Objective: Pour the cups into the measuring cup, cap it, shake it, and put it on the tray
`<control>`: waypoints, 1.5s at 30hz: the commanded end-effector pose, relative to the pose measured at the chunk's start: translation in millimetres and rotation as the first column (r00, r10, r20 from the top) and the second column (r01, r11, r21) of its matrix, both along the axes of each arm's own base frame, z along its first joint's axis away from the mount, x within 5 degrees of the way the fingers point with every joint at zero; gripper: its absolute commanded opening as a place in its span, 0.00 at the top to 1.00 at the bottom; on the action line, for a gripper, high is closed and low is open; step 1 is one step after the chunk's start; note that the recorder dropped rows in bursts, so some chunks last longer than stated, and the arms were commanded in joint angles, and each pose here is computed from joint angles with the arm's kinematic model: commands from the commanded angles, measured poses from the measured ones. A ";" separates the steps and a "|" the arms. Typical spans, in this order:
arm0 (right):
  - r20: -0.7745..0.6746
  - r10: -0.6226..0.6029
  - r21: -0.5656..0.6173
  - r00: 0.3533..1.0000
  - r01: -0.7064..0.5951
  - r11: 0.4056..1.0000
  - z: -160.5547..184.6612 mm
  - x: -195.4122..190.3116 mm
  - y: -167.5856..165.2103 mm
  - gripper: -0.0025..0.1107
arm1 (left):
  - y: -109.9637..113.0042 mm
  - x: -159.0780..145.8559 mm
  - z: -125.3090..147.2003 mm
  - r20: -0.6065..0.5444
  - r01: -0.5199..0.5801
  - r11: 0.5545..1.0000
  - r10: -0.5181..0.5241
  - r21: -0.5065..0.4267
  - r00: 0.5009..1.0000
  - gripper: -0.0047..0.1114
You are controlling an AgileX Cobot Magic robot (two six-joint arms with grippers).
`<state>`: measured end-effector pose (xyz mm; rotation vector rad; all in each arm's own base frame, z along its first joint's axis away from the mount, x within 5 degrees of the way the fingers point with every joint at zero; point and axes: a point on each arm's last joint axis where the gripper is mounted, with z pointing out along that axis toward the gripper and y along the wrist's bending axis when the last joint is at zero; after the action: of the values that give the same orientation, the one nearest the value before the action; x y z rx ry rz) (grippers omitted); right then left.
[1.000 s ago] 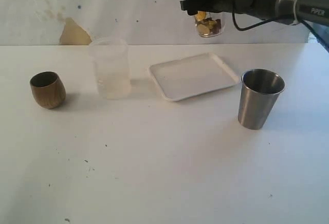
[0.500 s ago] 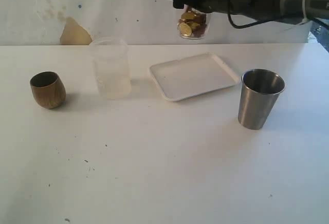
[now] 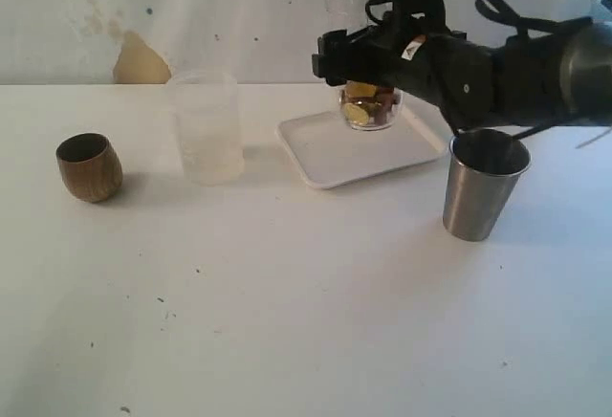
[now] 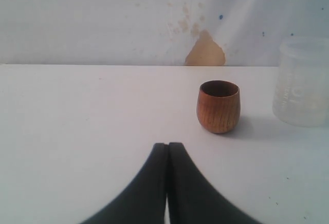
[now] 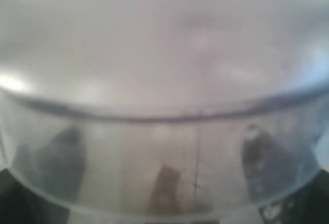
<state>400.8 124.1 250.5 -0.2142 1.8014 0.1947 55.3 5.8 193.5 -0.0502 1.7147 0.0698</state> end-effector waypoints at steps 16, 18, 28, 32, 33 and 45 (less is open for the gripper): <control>0.328 0.453 0.155 0.829 -0.520 0.840 -39.5 -48.6 17.9 0.98 | -0.2 0.0 -1.1 0.002 0.002 1.000 -0.002 -0.001 1.000 0.96; 0.371 0.486 0.159 0.792 -0.569 0.807 -49.2 -47.8 13.7 0.98 | -0.2 0.0 -1.1 0.002 0.002 1.000 -0.002 -0.001 1.000 0.96; 0.220 0.596 0.064 0.772 -0.622 0.781 -118.0 -39.5 3.2 0.98 | -0.2 0.0 -1.1 0.002 0.002 1.000 -0.002 -0.001 1.000 0.96; 0.223 0.598 0.063 0.770 -0.624 0.779 -128.5 -26.2 6.5 0.98 | -0.2 0.0 -1.1 0.002 0.002 1.000 -0.002 -0.001 1.000 0.96; 0.226 0.598 0.061 0.769 -0.624 0.779 -129.3 -23.6 7.0 0.98 | -0.2 0.0 -1.1 0.002 0.002 1.000 -0.002 -0.001 1.000 0.96; 0.228 0.607 0.086 0.761 -0.637 0.766 -153.4 -8.1 32.9 0.97 | -0.2 0.0 -1.1 0.002 0.002 1.000 -0.002 -0.001 1.000 0.96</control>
<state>389.3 157.9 92.7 -0.7292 1.4896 0.7766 55.3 5.8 193.5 -0.0502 1.7147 0.0698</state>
